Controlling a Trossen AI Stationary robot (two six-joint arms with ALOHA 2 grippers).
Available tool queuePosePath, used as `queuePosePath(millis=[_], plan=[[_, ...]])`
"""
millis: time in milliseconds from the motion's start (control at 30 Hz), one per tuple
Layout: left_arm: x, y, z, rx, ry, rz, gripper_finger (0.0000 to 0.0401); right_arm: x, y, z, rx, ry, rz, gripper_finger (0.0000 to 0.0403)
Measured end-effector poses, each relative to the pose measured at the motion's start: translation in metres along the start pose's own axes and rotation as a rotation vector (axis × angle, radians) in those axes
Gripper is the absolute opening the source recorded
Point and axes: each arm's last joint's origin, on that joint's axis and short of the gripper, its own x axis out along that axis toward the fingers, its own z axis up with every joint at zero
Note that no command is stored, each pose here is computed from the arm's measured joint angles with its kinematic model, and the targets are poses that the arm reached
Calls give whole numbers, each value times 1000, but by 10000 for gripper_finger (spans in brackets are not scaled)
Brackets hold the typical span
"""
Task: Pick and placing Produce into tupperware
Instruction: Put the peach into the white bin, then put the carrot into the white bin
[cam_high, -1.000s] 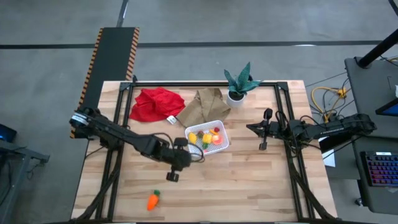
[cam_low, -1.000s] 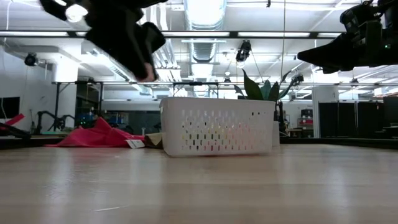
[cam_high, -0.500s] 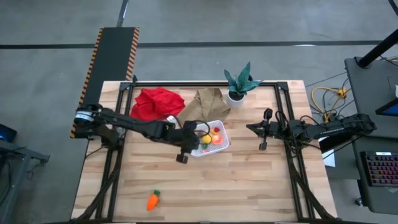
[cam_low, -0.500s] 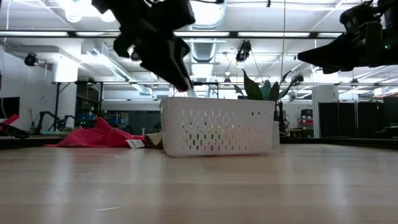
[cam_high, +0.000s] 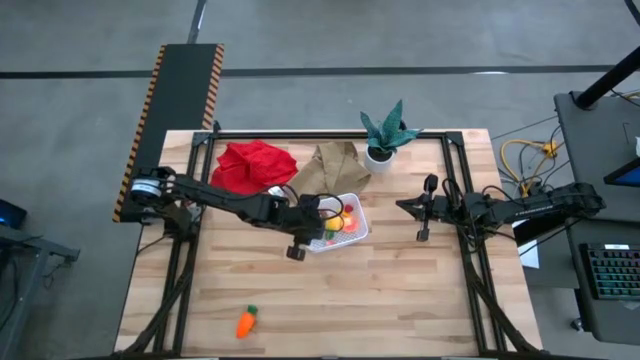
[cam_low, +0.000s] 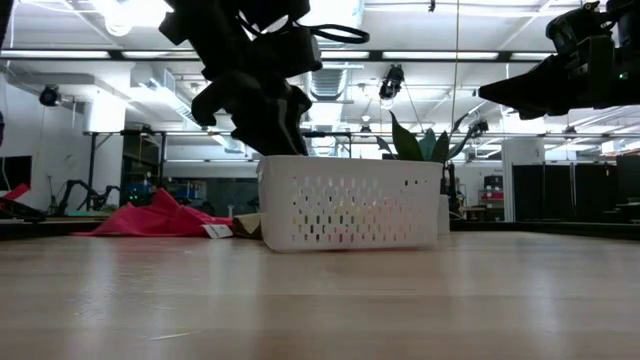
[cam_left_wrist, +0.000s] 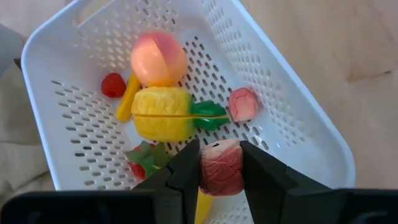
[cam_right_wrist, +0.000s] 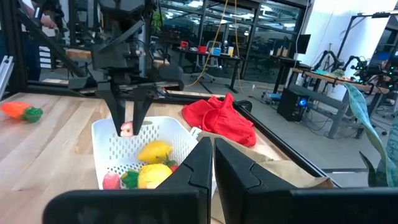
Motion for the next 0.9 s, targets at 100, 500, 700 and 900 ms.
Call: queuePosePath(millis=[100, 500, 700, 900], plan=[[0, 0, 1, -2, -3, -3, 102, 0, 0, 0, 0, 0, 0, 9], [-10, -3, 4, -10, 36, 21, 211, 0, 0, 0, 0, 1, 0, 9], [-51, -20, 18, -69, 154, 102, 214, 0, 0, -1, -4, 13, 2, 9], [-100, -53, 28, -209, 206, 74, 214, 0, 0, -1, 3, 14, 2, 9]])
